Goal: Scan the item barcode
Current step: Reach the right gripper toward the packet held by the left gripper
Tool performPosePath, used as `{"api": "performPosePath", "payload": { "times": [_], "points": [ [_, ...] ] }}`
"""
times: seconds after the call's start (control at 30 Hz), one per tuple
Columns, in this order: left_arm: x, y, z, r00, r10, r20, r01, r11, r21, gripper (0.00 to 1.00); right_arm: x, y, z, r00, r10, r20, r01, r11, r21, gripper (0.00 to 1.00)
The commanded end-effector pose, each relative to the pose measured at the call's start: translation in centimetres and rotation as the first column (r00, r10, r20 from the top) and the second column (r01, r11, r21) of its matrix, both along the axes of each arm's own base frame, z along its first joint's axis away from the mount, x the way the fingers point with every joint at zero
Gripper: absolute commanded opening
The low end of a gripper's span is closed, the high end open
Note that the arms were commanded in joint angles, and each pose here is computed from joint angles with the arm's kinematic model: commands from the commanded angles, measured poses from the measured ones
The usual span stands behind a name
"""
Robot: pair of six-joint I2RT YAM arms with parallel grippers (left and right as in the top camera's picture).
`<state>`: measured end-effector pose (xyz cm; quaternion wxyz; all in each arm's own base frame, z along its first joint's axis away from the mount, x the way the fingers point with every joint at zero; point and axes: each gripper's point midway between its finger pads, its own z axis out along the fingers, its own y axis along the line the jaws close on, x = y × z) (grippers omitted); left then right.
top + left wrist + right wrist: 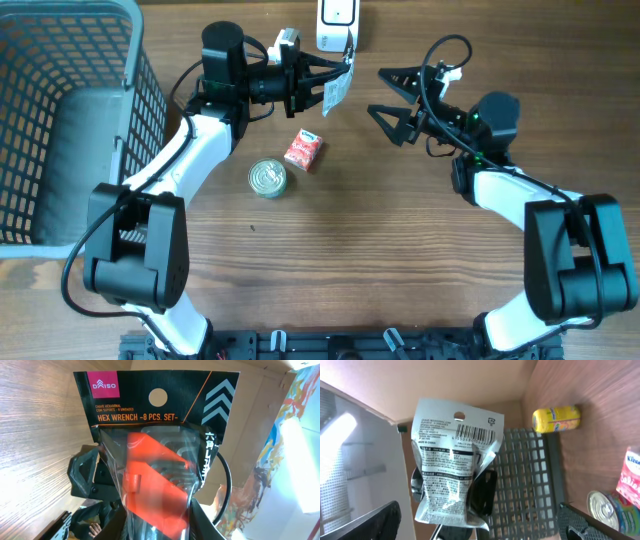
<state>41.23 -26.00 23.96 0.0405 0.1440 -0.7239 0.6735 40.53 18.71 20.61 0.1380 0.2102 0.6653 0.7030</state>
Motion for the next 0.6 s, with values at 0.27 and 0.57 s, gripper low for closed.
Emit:
{"api": "performPosePath", "payload": {
  "times": [0.27,0.57],
  "points": [
    [-0.7,-0.1,1.4,0.999,-0.017,0.029,0.017,1.000,-0.012,0.04,2.4,2.4,2.1,0.981,-0.087,0.171,0.098,0.994,-0.056,1.00],
    [-0.7,-0.1,1.4,0.999,-0.016,0.029,0.017,1.000,-0.012,0.04,3.0,3.5,0.7,0.992,-0.100,0.078,0.108,0.990,-0.094,0.99]
  ]
}}
